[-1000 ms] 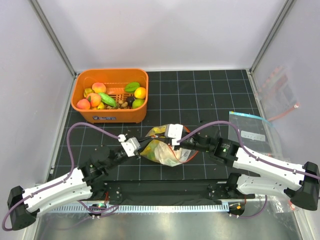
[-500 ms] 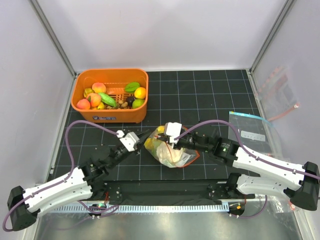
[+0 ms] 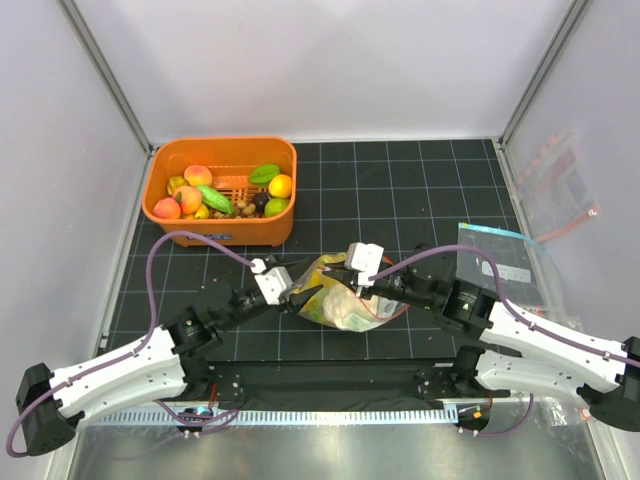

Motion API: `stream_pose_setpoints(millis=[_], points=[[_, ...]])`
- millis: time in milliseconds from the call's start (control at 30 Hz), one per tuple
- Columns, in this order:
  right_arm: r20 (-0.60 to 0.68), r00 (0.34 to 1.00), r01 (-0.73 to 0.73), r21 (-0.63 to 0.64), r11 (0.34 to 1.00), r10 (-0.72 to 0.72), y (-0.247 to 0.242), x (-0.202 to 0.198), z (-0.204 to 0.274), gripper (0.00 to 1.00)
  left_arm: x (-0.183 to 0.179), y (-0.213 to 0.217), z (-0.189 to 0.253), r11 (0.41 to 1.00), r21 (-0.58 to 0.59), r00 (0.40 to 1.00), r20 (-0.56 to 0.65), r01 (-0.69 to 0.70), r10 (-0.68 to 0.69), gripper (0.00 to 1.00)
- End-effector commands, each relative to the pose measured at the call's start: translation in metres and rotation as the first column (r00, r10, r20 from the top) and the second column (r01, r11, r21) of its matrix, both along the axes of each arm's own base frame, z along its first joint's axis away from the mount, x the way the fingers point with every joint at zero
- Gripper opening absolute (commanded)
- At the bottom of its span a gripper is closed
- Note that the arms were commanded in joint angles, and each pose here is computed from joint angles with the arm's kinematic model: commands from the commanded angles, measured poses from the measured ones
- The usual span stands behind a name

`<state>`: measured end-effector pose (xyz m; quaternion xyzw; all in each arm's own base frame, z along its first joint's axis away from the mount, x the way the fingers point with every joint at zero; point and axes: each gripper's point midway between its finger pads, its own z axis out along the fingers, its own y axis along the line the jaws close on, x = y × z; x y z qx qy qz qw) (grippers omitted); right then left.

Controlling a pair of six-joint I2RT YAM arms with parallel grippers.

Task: Place the food in the zip-top bag and seal the zipper
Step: Zip the zipper food storage bag at the center of the board.

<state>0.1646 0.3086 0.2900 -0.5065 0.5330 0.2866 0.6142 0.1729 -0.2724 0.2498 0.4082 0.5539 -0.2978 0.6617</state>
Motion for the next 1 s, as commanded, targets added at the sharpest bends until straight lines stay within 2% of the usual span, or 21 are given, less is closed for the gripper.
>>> stream_pose_setpoints(millis=[0,233,567,667,733,767,867,900,967], points=[[0.061,0.998,-0.027,0.125,0.992,0.02,0.0,-0.005,0.041,0.01,-0.014,-0.002,0.031,0.994,-0.083,0.997,0.048,0.073,-0.069,0.62],[0.051,0.998,-0.053,0.101,0.993,0.048,0.003,-0.009,0.038,0.01,-0.024,-0.001,0.044,0.984,-0.131,0.991,0.077,0.118,-0.109,0.61],[0.045,0.992,-0.118,0.09,0.989,0.115,0.007,-0.02,0.037,0.01,-0.023,-0.011,0.038,0.985,-0.098,0.988,0.073,0.145,-0.139,0.61],[0.036,0.989,-0.143,0.073,0.987,0.141,0.01,-0.023,0.033,0.01,-0.022,-0.016,0.035,0.985,-0.078,0.985,0.088,0.157,-0.15,0.56],[0.028,0.988,-0.152,0.062,0.986,0.151,0.011,-0.024,0.031,0.01,-0.02,-0.018,0.032,0.986,-0.07,0.985,0.088,0.154,-0.148,0.47],[0.027,0.988,-0.157,0.059,0.986,0.155,0.012,-0.025,0.031,0.01,-0.019,-0.019,0.03,0.986,-0.061,0.985,0.084,0.154,-0.148,0.35],[0.024,0.99,-0.14,0.056,0.989,0.139,0.012,-0.021,0.029,0.01,-0.017,-0.016,0.031,0.989,-0.06,0.989,0.079,0.132,-0.127,0.11],[0.025,0.991,-0.135,0.054,0.989,0.134,0.011,-0.021,0.029,0.01,-0.016,-0.014,0.033,0.99,-0.066,0.99,0.081,0.124,-0.118,0.0],[0.026,0.992,-0.123,0.047,0.991,0.122,0.011,-0.018,0.028,0.01,-0.019,-0.009,0.036,0.988,-0.092,0.989,0.093,0.121,-0.112,0.0]])
